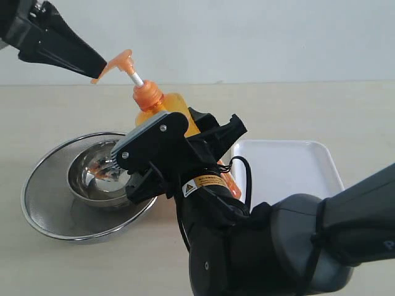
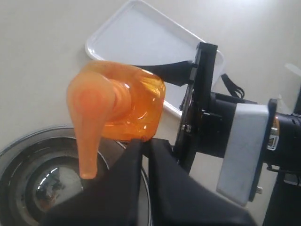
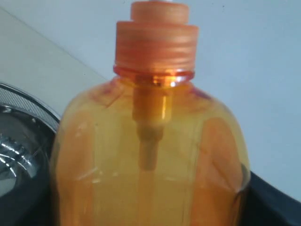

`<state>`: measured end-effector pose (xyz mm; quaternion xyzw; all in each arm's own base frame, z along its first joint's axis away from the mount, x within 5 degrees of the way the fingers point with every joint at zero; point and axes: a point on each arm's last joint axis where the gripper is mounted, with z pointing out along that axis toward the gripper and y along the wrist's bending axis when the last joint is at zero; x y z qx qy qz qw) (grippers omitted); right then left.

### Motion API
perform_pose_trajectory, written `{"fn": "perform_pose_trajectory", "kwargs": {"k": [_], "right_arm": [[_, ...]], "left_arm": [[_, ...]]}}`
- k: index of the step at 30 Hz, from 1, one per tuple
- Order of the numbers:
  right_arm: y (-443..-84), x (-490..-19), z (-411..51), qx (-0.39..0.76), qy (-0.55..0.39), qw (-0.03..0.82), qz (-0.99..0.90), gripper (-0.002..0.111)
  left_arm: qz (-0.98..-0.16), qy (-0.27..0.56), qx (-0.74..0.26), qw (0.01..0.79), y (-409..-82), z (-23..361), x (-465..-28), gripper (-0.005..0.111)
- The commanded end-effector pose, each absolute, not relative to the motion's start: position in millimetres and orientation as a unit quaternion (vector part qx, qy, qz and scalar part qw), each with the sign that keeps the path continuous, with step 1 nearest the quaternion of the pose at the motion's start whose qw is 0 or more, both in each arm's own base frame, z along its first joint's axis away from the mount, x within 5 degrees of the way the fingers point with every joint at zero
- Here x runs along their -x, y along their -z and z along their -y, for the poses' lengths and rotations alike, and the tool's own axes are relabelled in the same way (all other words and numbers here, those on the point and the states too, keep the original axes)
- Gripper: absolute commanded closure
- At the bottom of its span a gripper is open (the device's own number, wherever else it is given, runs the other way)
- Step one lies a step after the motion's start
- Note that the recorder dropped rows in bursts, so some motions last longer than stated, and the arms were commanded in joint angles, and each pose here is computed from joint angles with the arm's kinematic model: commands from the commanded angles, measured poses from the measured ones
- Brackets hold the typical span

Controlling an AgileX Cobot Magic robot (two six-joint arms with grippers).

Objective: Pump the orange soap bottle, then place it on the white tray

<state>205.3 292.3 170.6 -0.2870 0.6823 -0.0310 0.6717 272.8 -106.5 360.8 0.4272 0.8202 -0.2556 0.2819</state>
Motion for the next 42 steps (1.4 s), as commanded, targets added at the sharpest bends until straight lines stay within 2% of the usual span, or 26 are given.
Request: {"fn": "perform_pose_trajectory", "kwargs": {"k": [1, 12, 17, 19, 22, 35, 42], "right_arm": [[-183.0, -206.9, -291.8, 0.276, 0.040, 0.700, -0.657, 0.108], [-183.0, -206.9, -291.8, 0.279, 0.044, 0.700, -0.656, 0.108], [-183.0, -206.9, -291.8, 0.283, 0.047, 0.700, -0.654, 0.108], [-183.0, -206.9, -291.8, 0.284, 0.049, 0.700, -0.654, 0.108], [-183.0, -206.9, -291.8, 0.290, 0.055, 0.699, -0.651, 0.108], [-182.0, -206.7, -292.3, 0.306, 0.067, 0.694, -0.648, 0.108], [-181.9, -206.6, -292.4, 0.308, 0.068, 0.693, -0.648, 0.108]], "left_arm": [[-0.833, 0.257, -0.418, 0.255, -341.4, 108.2, -286.2, 0.102], [-0.843, 0.214, -0.409, 0.275, -337.8, 103.6, -295.9, 0.102], [-0.823, 0.223, -0.415, 0.316, -372.3, 104.1, -280.8, 0.102], [-0.794, 0.233, -0.422, 0.370, -400.6, 105.3, -266.9, 0.102], [-0.783, 0.229, -0.422, 0.394, -411.6, 104.1, -258.7, 0.102], [-0.793, 0.242, -0.409, 0.382, -412.7, 103.9, -254.8, 0.102], [-0.807, 0.240, -0.410, 0.350, -394.3, 105.7, -271.0, 0.102]]}}
